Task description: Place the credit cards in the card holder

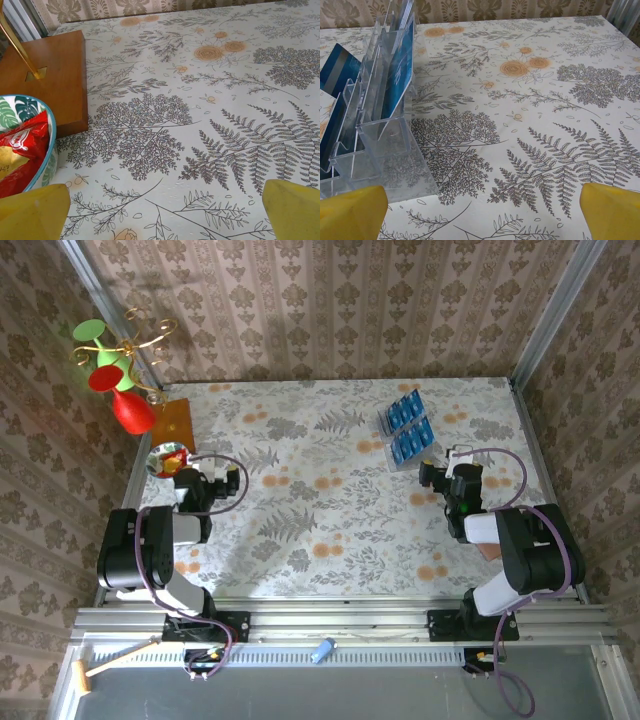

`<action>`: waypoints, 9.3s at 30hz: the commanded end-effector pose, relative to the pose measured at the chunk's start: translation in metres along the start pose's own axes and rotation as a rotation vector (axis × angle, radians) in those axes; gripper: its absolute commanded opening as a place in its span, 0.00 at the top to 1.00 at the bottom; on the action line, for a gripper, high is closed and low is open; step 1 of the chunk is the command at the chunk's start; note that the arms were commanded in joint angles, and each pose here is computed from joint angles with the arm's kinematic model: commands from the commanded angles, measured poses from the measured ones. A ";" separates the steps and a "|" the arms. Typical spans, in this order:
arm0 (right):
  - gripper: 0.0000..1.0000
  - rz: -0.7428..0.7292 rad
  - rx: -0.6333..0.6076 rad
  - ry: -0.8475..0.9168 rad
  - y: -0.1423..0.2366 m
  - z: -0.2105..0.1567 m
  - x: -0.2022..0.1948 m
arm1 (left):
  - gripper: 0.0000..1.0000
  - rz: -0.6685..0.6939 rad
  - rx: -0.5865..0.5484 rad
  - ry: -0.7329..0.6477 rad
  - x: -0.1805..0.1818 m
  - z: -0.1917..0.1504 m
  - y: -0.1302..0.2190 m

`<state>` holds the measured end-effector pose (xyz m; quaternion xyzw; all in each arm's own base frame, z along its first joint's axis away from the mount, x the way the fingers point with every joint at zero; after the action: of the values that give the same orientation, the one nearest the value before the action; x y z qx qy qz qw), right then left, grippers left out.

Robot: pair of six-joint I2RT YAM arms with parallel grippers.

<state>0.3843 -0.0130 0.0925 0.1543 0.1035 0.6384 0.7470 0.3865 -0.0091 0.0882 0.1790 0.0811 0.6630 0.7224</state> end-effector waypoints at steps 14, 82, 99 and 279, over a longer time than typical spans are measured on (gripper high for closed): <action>0.00 0.014 -0.027 0.008 -0.001 0.011 0.003 | 0.00 -0.011 -0.035 -0.004 0.001 0.011 -0.001; 0.04 -0.528 0.724 -0.786 0.128 -0.072 -0.098 | 0.00 -0.379 0.166 0.187 -0.171 0.126 0.084; 0.52 -0.360 0.810 -0.862 0.105 -0.100 -0.071 | 0.00 -0.397 0.161 0.227 -0.180 0.111 0.078; 1.00 0.573 0.838 -0.538 0.117 -0.012 0.214 | 0.00 -0.542 0.341 0.458 -0.174 0.092 0.073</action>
<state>0.3056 0.1980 0.1026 0.6315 0.1194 0.6138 0.4585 0.3330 -0.1853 0.1703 0.1679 0.3215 0.5021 0.7850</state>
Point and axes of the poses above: each hand's point on the last joint's axis, 136 mm out from that joint toward the fingers, its own y axis back along the fingers, its own x axis along the line the jaws close on, z = x × y, the point moved 1 cm from there along y, back along the fingers, and after that the axes turned 3 degrees about -y, right-handed, at the moved point
